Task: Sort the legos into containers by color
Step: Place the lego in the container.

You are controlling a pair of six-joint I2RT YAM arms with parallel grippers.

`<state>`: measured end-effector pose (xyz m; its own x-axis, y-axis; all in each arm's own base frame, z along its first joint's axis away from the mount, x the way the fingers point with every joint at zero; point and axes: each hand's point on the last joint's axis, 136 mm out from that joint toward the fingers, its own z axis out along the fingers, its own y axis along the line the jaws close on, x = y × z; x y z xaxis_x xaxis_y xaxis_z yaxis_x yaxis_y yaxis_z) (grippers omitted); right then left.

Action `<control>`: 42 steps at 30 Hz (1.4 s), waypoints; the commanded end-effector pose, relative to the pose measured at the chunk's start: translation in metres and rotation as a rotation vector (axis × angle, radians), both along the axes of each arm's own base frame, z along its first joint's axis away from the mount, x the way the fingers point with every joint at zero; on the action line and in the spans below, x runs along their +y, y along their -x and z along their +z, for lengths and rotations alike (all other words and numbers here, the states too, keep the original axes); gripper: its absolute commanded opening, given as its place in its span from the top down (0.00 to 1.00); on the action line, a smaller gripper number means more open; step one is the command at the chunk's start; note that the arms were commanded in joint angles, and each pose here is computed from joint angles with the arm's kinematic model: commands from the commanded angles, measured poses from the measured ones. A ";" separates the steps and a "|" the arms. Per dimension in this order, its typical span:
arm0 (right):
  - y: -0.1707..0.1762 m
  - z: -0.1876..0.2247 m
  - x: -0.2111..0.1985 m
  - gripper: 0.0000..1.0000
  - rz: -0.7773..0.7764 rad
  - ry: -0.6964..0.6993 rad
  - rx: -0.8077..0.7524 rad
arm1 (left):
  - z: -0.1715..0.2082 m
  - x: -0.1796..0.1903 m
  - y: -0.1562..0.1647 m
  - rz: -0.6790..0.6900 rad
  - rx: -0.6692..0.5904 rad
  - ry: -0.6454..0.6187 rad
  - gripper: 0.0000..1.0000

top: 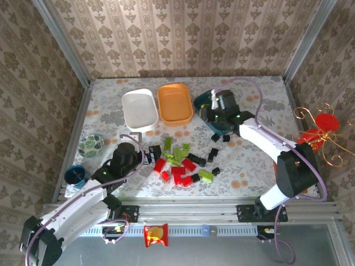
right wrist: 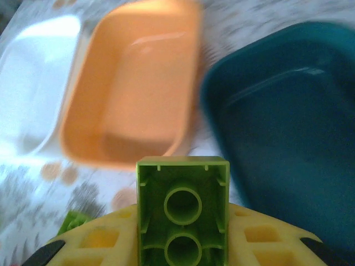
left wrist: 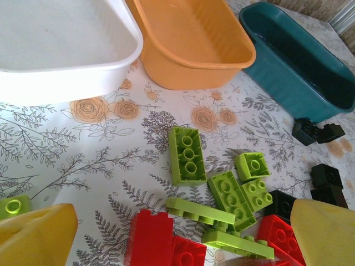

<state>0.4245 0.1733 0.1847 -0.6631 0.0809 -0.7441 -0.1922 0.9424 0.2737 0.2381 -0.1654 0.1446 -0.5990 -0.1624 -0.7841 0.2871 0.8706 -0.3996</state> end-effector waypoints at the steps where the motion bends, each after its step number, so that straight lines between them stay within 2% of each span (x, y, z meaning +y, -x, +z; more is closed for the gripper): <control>1: -0.015 -0.007 -0.043 0.78 -0.173 0.023 0.048 | -0.004 0.001 -0.001 0.015 0.005 0.001 0.00; 6: -0.040 -0.036 -0.084 0.78 -0.330 0.077 0.134 | -0.003 0.001 -0.001 0.018 0.012 -0.005 0.00; 15: -0.072 -0.061 -0.098 0.73 -0.390 0.174 0.194 | -0.002 0.004 -0.001 0.028 0.017 -0.018 0.00; 20: -0.076 -0.070 -0.097 0.58 -0.394 0.185 0.219 | -0.002 0.006 -0.002 0.036 0.016 -0.022 0.00; 24: -0.078 -0.064 -0.092 0.35 -0.367 0.154 0.203 | -0.003 0.006 -0.001 0.036 0.020 -0.025 0.00; 27: -0.077 -0.056 -0.089 0.28 -0.354 0.140 0.193 | -0.002 0.006 -0.002 0.038 0.019 -0.027 0.00; 33: -0.058 -0.017 -0.078 0.24 -0.326 0.068 0.113 | 0.003 0.010 -0.004 0.054 0.014 -0.050 0.00; 38: -0.017 0.013 -0.055 0.22 -0.286 0.038 0.031 | 0.012 0.021 -0.007 0.106 0.013 -0.092 0.00; 42: 0.024 0.011 -0.028 0.22 -0.201 0.039 0.005 | 0.004 0.050 -0.005 0.249 0.084 -0.170 0.00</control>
